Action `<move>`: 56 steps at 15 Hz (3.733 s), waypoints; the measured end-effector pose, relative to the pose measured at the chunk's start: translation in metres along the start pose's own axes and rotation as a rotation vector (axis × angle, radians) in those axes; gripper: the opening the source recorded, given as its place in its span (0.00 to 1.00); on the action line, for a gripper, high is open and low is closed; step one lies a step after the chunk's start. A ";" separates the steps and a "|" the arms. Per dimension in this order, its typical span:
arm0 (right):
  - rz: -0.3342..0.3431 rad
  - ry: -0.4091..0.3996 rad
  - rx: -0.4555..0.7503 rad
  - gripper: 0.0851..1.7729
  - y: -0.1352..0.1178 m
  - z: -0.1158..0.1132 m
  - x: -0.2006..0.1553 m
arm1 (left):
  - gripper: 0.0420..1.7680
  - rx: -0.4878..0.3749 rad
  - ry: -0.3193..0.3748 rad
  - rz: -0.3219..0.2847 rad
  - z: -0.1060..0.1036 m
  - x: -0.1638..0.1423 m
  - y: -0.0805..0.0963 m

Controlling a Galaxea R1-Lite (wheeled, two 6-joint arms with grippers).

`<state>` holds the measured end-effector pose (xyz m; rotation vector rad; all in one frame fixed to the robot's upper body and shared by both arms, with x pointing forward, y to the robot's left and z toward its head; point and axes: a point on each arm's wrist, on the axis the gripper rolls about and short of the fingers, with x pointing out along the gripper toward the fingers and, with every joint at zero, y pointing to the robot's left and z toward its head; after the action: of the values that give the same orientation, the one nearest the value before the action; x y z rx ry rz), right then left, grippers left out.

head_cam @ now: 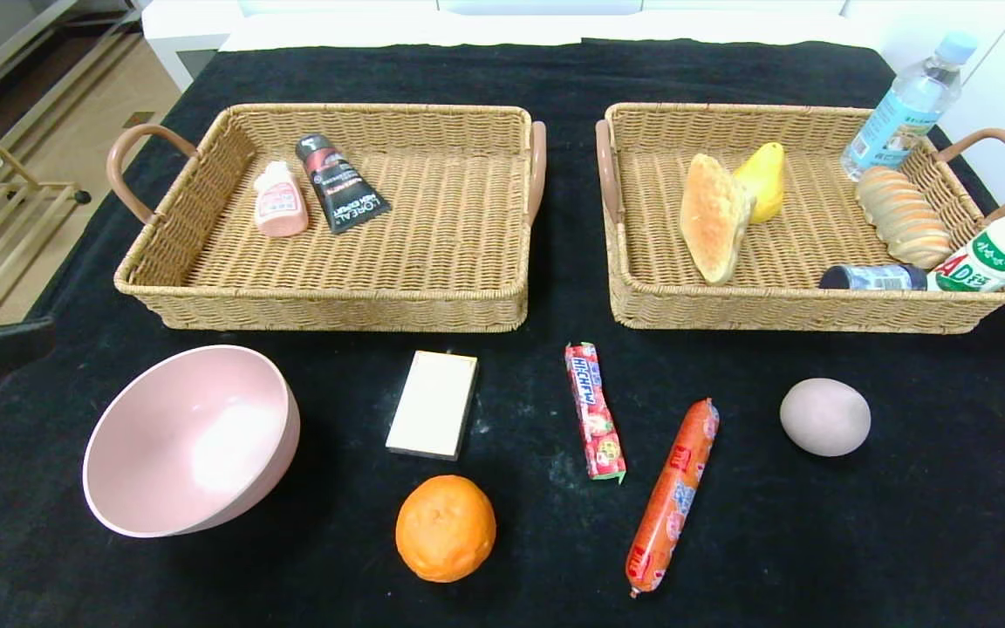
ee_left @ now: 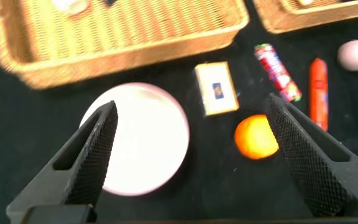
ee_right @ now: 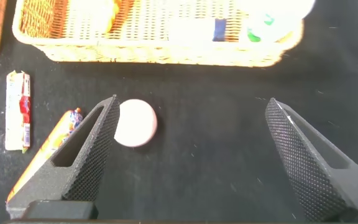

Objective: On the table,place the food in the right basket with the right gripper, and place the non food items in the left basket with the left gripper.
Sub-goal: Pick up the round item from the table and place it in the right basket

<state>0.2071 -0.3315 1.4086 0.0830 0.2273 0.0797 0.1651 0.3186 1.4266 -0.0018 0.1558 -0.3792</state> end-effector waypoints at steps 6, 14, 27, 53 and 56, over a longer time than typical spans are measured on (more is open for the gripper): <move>0.083 0.093 -0.001 0.96 0.016 0.004 0.039 | 0.97 0.016 0.059 -0.154 0.015 0.048 -0.007; 0.143 0.180 0.000 0.96 0.039 -0.006 0.067 | 0.97 0.095 0.125 -0.268 0.006 0.088 -0.021; 0.133 0.218 -0.020 0.96 0.047 -0.009 0.081 | 0.97 0.179 0.039 -0.308 -0.002 0.086 -0.029; 0.038 0.514 -0.051 0.96 0.067 -0.061 0.150 | 0.97 0.179 0.050 -0.310 -0.004 0.086 -0.029; 0.038 0.517 -0.052 0.96 0.067 -0.062 0.151 | 0.97 0.179 0.049 -0.310 -0.004 0.086 -0.029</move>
<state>0.3347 -0.2474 1.3213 0.0136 0.7395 0.1443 0.2328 0.2605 1.4103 0.1615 0.1695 -0.7025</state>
